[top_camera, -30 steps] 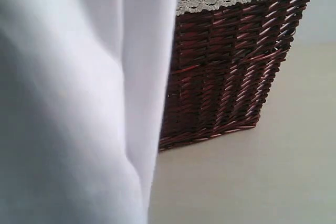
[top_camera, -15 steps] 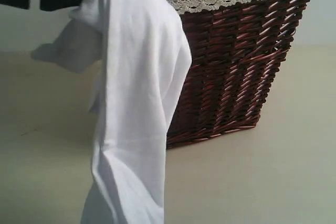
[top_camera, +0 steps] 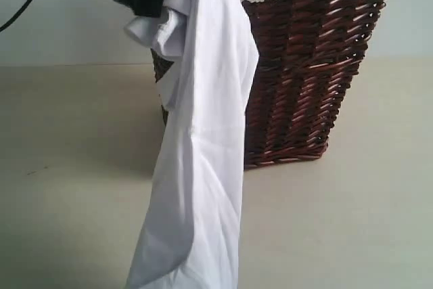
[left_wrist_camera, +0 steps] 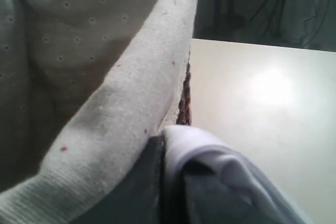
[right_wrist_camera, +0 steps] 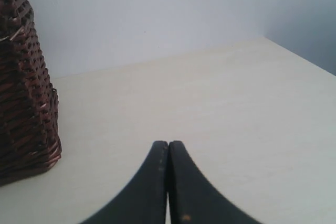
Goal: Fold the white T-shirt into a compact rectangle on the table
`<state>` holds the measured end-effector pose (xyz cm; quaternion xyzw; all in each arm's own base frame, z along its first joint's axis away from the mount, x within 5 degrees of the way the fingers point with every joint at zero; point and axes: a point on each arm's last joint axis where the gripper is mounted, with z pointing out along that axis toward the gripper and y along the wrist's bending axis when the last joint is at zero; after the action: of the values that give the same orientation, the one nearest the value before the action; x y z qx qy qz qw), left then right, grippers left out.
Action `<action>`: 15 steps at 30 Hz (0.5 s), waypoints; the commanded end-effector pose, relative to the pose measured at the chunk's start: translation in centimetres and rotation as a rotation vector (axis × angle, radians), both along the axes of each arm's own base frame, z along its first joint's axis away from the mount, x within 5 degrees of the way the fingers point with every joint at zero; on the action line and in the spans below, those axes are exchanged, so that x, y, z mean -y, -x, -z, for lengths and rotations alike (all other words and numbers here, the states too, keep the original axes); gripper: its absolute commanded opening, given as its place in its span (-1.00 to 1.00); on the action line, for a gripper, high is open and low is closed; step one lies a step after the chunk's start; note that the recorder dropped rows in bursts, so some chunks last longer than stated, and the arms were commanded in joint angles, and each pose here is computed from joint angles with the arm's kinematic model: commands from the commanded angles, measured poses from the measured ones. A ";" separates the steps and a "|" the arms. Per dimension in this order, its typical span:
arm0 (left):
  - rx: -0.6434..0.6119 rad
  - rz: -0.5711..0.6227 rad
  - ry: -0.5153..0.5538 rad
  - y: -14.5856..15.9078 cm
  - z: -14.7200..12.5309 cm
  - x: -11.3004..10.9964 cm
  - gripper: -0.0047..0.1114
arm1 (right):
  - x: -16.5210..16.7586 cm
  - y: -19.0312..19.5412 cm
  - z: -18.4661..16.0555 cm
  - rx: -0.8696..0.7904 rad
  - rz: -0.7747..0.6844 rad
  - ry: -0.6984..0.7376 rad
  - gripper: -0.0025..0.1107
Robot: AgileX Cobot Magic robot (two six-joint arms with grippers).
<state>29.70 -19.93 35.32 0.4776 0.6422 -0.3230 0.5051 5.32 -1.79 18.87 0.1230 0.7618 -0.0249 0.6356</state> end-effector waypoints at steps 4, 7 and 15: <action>0.068 -0.239 0.096 -4.2 -2.1 0.4 -0.92 | 0.0 0.0 0.0 0.008 -0.001 0.013 -0.96; 0.061 -0.284 0.205 -3.9 -5.4 -0.9 -0.92 | 0.0 0.0 0.0 0.008 -0.001 0.013 -0.96; 0.048 -0.233 0.257 2.4 -12.6 -8.0 -0.92 | 0.0 0.0 0.0 0.008 -0.001 0.013 -0.96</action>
<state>29.32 -12.81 47.06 0.3186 0.6313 -0.2956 0.6424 5.32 -1.79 18.87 0.1230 0.7618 -0.0249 0.6356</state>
